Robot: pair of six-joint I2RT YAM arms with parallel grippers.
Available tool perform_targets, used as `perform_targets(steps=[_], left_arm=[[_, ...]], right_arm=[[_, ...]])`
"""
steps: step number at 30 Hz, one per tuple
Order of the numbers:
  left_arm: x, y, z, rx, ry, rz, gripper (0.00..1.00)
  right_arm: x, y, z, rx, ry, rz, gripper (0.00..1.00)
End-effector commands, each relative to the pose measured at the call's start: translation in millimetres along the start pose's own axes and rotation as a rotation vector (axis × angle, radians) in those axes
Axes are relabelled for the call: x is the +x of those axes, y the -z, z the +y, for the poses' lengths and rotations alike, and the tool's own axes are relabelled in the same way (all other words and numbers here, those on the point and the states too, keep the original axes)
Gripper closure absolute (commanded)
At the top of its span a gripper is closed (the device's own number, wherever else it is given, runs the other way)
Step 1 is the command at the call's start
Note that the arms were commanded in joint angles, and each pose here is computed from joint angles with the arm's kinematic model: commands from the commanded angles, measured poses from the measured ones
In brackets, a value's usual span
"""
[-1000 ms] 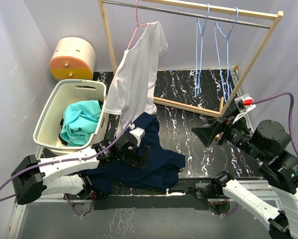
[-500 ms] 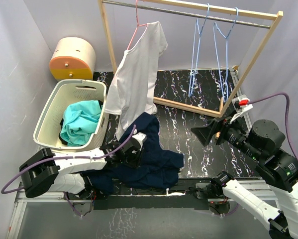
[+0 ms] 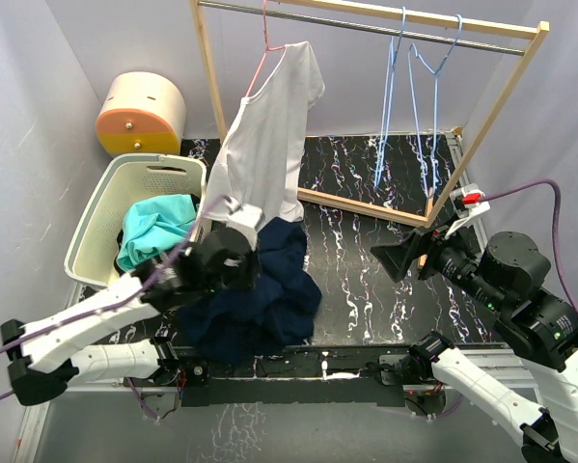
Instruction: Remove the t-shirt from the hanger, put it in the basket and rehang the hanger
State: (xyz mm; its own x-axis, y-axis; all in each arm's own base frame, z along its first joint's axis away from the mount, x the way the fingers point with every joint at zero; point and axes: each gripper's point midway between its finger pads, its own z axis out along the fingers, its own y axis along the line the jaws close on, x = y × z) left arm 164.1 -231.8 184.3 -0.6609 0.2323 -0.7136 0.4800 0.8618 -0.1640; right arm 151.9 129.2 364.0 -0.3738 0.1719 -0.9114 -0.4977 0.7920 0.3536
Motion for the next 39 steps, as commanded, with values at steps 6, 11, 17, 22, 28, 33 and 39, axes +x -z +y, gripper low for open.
perform_targets(steps=[6,11,17,22,28,33,39], left_arm=[[-137,146,68,-0.354,-0.057,-0.330,1.00],[-206,214,80,-0.437,-0.019,-0.548,1.00],[-269,269,82,-0.506,-0.016,-0.733,1.00],[-297,266,76,-0.597,-0.094,-0.751,1.00],[-305,230,64,-0.660,-0.150,-0.673,1.00],[-307,215,68,-0.618,-0.134,-0.662,1.00],[-303,157,85,-0.540,-0.129,-0.527,1.00]], right_arm=[[-8,-8,1,-0.010,0.004,-0.048,0.06],[-7,-15,1,-0.014,0.004,-0.037,0.05],[-5,-26,1,-0.018,0.011,-0.018,0.05],[3,-38,1,-0.028,0.013,0.010,0.05],[14,-49,1,-0.045,0.011,0.042,0.06],[22,-53,-1,-0.045,0.012,0.064,0.05],[28,-57,-2,-0.050,0.012,0.084,0.05]])
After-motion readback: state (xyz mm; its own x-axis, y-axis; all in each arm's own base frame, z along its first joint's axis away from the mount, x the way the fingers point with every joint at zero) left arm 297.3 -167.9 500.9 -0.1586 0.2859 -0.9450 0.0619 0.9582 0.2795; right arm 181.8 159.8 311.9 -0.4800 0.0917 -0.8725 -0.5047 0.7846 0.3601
